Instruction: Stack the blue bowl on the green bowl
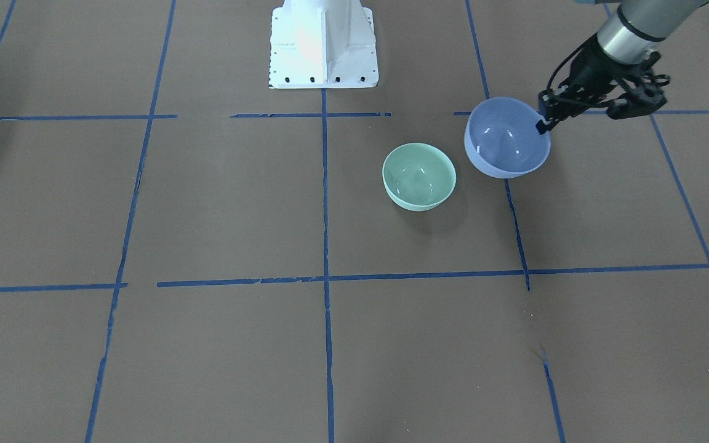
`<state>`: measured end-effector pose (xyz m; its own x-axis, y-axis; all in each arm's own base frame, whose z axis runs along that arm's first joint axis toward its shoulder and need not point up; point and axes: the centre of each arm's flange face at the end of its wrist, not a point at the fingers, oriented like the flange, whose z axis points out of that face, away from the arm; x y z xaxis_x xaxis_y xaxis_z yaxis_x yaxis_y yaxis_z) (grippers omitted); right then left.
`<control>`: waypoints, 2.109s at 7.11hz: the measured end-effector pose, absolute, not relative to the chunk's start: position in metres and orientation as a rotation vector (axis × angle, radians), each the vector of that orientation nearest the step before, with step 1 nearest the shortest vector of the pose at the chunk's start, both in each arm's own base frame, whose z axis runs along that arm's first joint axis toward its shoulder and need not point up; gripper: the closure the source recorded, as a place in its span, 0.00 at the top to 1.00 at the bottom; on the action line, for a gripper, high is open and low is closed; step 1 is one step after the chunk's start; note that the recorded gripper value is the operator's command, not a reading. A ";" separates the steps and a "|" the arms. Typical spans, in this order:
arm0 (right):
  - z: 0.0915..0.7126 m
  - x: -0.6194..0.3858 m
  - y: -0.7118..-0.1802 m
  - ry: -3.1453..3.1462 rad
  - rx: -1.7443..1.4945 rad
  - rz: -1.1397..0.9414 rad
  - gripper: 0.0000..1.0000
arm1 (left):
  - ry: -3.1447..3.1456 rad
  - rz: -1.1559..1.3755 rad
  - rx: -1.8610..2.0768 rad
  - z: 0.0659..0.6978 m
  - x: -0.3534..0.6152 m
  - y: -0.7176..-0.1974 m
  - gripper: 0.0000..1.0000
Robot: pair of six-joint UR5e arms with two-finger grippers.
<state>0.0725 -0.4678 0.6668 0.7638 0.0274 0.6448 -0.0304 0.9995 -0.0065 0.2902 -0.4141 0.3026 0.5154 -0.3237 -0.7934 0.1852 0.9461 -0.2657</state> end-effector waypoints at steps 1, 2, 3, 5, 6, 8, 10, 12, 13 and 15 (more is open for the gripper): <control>0.667 0.073 -0.468 -0.701 0.005 0.031 1.00 | 0.964 -0.340 -0.172 0.291 0.329 -0.420 0.00; 0.667 0.073 -0.468 -0.700 0.005 0.031 1.00 | 0.946 -0.353 -0.168 0.291 0.355 -0.422 0.00; 0.667 0.073 -0.468 -0.700 0.005 0.031 1.00 | 0.937 -0.360 -0.168 0.296 0.370 -0.422 0.00; 0.667 0.072 -0.468 -0.701 0.005 0.031 1.00 | 0.922 -0.363 -0.184 0.307 0.392 -0.416 0.00; 0.667 0.073 -0.468 -0.701 0.005 0.031 1.00 | 0.914 -0.364 -0.186 0.312 0.399 -0.414 0.00; 0.667 0.073 -0.468 -0.700 0.004 0.031 1.00 | 0.911 -0.359 -0.187 0.321 0.410 -0.413 0.00; 0.667 0.073 -0.468 -0.700 0.004 0.031 1.00 | 0.915 -0.343 -0.191 0.327 0.420 -0.409 0.69; 0.667 0.073 -0.468 -0.700 0.004 0.031 1.00 | 0.919 -0.339 -0.192 0.326 0.419 -0.407 1.00; 0.667 0.073 -0.468 -0.700 0.004 0.031 1.00 | 0.931 -0.338 -0.189 0.321 0.413 -0.406 1.00; 0.667 0.073 -0.468 -0.701 0.004 0.031 1.00 | 0.941 -0.291 -0.120 0.326 0.371 -0.412 1.00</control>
